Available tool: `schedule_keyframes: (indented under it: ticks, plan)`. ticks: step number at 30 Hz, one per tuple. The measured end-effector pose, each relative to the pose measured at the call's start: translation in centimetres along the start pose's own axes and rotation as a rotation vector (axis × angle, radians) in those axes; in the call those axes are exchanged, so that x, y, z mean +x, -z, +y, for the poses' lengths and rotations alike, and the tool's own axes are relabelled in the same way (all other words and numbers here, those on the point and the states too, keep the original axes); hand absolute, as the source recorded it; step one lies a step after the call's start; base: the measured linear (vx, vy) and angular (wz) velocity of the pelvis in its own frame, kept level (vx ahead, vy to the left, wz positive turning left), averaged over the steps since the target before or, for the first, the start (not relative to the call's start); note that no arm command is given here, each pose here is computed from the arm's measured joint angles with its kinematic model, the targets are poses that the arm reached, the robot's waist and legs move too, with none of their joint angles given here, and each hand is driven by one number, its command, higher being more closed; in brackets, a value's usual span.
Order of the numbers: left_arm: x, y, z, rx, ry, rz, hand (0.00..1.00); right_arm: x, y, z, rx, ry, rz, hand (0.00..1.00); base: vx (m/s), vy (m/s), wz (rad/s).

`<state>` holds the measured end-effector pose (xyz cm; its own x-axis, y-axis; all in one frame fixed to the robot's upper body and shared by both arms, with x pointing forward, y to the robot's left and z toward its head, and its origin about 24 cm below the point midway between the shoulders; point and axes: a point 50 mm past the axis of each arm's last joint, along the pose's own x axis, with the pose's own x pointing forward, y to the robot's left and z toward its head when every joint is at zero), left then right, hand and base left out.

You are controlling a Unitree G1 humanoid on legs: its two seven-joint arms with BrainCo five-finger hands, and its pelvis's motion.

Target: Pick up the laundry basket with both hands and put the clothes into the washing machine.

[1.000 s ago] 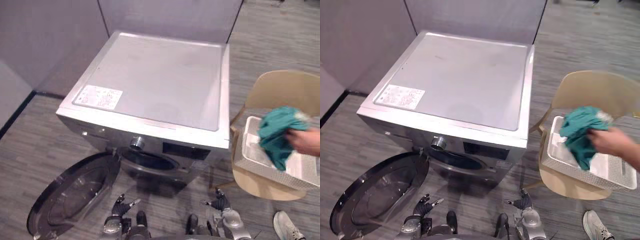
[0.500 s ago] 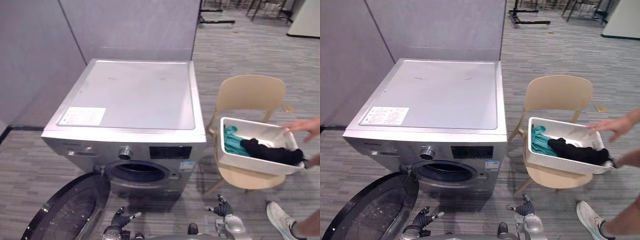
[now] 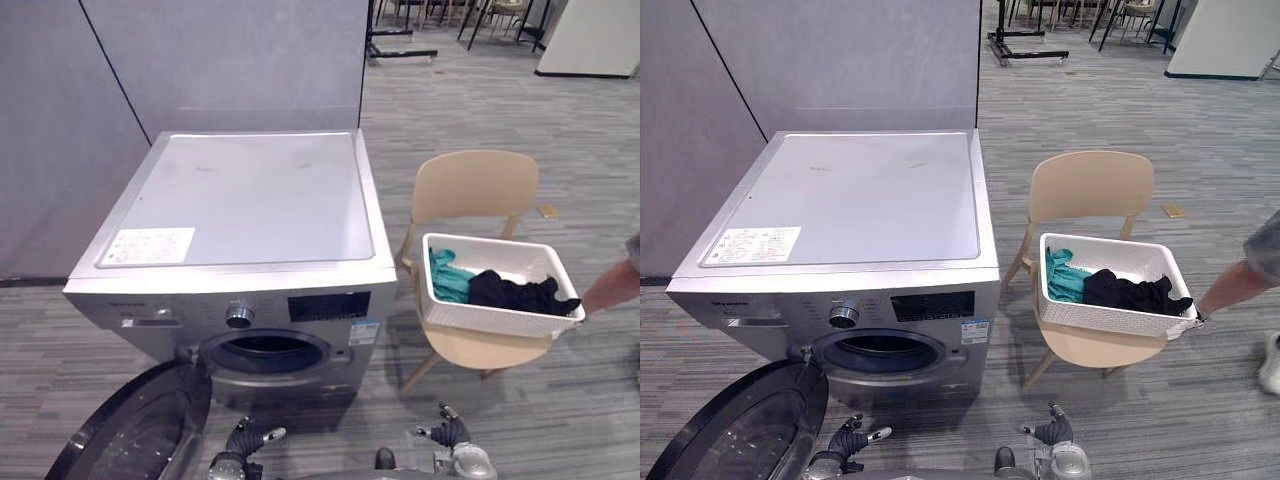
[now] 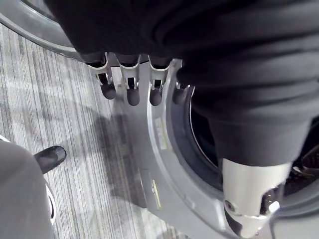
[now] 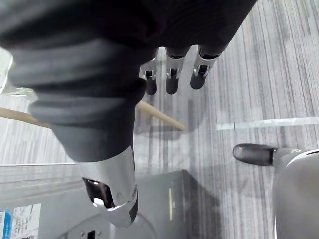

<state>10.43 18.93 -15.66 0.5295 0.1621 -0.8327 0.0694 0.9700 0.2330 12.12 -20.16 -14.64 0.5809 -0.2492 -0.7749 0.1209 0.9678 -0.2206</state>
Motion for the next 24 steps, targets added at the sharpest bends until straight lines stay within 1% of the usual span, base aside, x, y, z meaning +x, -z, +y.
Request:
schedule_keyframes:
  ticks: [3, 6, 9, 14, 17, 19, 20, 24]
  plan:
    - [0.0, -0.1, -0.1, 0.016, 0.008, -0.004, 0.00, 0.0, 0.0, -0.1, 0.012, 0.004, 0.002, 0.00, 0.00, 0.011, -0.24]
    - [0.1, -0.3, -0.2, 0.018, 0.008, -0.009, 0.00, 0.2, -0.5, -0.4, 0.030, 0.018, -0.011, 0.00, -0.02, 0.027, -0.76]
    - [0.2, -0.9, -0.2, 0.028, 0.012, -0.024, 0.00, 0.5, -1.6, -0.7, 0.040, 0.031, -0.043, 0.00, -0.03, 0.021, -1.31]
    - [1.0, -3.8, -0.4, 0.031, 0.013, -0.096, 0.00, 1.1, -3.5, -0.7, 0.066, 0.033, -0.083, 0.00, 0.00, -0.062, -1.47]
    - [1.1, -4.3, 0.0, 0.032, 0.001, -0.105, 0.00, 1.1, -3.3, -0.4, 0.066, 0.026, -0.076, 0.00, 0.19, -0.151, -1.33]
    - [1.2, -4.8, -0.2, 0.029, 0.006, -0.118, 0.00, 1.2, -3.4, -0.8, 0.060, 0.033, -0.079, 0.00, 0.22, -0.166, -1.07]
    - [1.2, -5.0, -0.9, 0.018, 0.022, -0.121, 0.00, 1.2, -3.4, -1.0, 0.050, 0.036, -0.080, 0.00, 0.24, -0.194, -1.11]
    - [0.9, -4.2, -1.8, -0.012, 0.038, -0.100, 0.00, 1.1, -3.5, -0.2, -0.003, -0.001, -0.093, 0.00, 0.21, -0.169, -1.34]
